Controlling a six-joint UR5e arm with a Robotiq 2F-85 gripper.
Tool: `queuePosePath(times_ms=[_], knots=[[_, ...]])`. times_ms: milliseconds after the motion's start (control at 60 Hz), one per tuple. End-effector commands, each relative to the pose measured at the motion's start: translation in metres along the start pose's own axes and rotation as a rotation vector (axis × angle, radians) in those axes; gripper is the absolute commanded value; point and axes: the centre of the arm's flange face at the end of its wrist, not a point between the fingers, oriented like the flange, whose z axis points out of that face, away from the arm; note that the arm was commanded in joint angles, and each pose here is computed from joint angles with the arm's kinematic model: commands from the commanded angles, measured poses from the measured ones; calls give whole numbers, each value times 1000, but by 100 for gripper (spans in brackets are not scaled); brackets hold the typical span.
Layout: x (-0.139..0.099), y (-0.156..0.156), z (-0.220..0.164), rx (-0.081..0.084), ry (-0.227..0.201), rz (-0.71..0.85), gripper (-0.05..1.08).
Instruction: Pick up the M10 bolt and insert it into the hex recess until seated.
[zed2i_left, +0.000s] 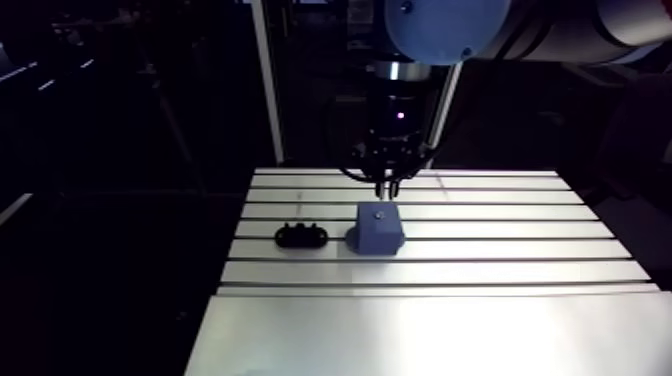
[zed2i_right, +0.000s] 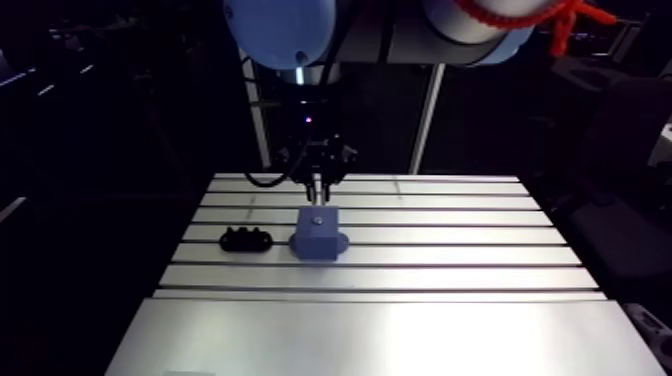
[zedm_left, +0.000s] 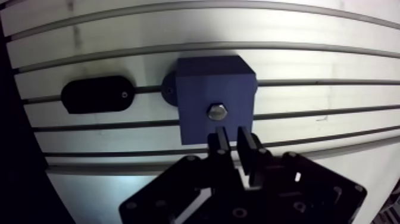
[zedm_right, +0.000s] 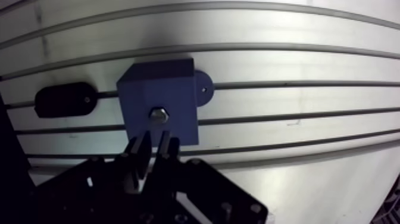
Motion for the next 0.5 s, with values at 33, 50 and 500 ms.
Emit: queuePosePath(times_ms=[33,50,500], knots=[[0,1,4,1,-4,-17,105],[0,1,4,1,-4,-17,105],[0,-2,12,2,25,-53,108]])
